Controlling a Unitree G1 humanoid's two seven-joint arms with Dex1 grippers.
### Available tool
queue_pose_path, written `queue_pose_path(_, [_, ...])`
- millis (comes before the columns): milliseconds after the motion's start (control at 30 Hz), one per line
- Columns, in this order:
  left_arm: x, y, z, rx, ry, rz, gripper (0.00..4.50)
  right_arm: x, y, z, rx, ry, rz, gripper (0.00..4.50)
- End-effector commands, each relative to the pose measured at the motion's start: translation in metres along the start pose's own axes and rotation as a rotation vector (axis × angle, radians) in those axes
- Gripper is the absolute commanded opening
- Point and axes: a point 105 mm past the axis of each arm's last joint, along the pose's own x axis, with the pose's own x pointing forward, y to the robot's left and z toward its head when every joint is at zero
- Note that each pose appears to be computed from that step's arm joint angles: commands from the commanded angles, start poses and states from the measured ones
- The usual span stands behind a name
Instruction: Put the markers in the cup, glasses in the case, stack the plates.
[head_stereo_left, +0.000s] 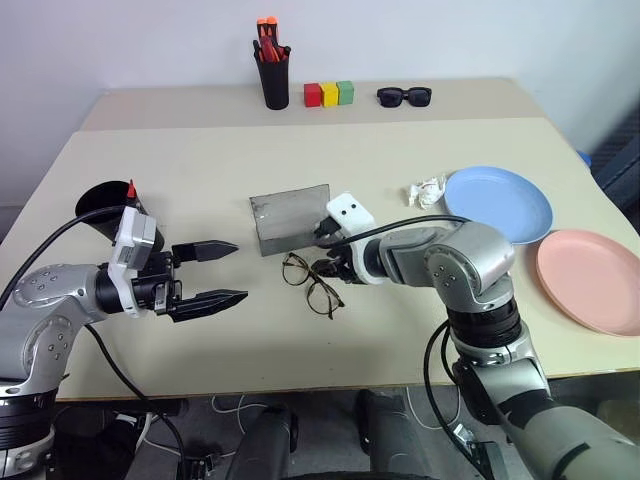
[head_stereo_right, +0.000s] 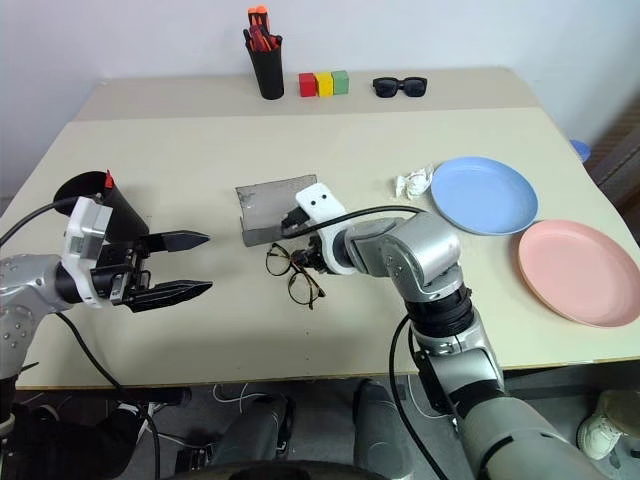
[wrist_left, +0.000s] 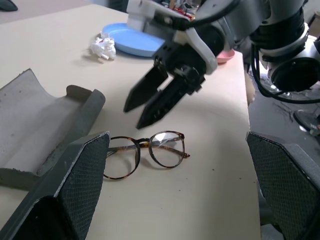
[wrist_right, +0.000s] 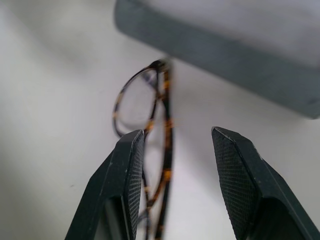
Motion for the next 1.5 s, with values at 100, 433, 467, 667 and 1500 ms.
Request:
queue_pose_path(100, [0.000,-0.002,0.007,0.041,-0.010,-0.007,4.50,0.003,0.014,-0.001,-0.027,0.004,0.047,2.18])
queue_pose_path(433, [0.002,-0.003,0.007,0.055,-0.005,-0.008,4.50,0.013,0.012,-0.018,-0.019,0.068,0.020,1.25])
queue_pose_path(467, [0.002,-0.003,0.007,0.056,-0.005,-0.008,4.50,0.014,0.011,-0.019,-0.017,0.072,0.018,0.80])
queue_pose_path(667, [0.003,-0.002,0.006,0.061,-0.001,-0.006,4.50,0.012,0.007,-0.015,0.002,0.054,0.010,0.03])
queue_pose_path(1500, [0.010,0.003,0.008,0.072,-0.041,0.001,4.50,-0.044,-0.046,0.100,-0.889,-0.529,-0.190,0.03])
